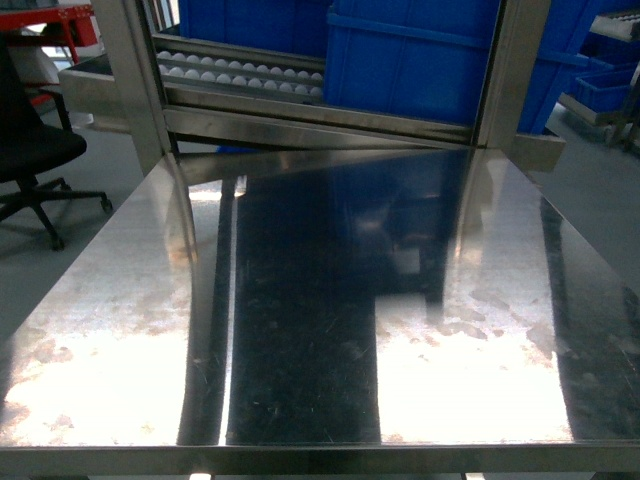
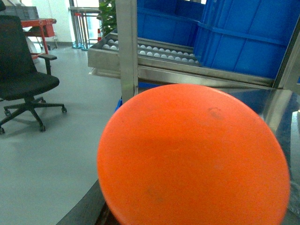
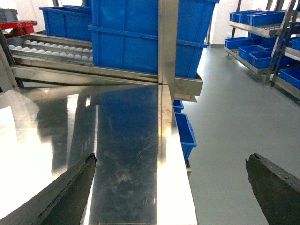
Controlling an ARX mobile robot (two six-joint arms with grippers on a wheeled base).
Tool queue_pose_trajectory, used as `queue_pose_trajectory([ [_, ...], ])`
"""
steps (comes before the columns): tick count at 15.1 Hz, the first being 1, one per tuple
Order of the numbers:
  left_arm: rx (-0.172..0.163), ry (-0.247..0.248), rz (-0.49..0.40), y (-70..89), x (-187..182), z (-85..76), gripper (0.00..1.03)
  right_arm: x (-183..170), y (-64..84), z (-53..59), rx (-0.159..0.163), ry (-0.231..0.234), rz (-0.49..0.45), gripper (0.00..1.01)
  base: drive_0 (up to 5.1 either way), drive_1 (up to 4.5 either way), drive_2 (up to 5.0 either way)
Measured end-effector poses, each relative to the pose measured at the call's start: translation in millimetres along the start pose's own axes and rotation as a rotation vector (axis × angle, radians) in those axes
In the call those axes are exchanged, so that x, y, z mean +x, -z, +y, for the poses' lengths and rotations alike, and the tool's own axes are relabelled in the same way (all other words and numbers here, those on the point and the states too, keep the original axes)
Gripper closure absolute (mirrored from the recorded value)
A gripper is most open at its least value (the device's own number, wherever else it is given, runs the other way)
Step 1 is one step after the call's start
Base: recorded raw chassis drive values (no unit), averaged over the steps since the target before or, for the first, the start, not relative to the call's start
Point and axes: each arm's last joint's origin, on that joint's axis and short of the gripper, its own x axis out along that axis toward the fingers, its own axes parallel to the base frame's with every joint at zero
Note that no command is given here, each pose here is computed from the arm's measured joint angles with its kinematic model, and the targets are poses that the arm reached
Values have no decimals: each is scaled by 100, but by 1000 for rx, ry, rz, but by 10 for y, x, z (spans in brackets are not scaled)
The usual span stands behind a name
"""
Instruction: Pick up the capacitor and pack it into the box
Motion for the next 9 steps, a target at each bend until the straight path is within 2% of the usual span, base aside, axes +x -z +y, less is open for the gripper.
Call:
queue_pose_trajectory([
  [9, 0, 0, 0, 0, 0, 0, 58, 0, 0, 0, 0, 0, 0, 3, 0, 0, 0],
])
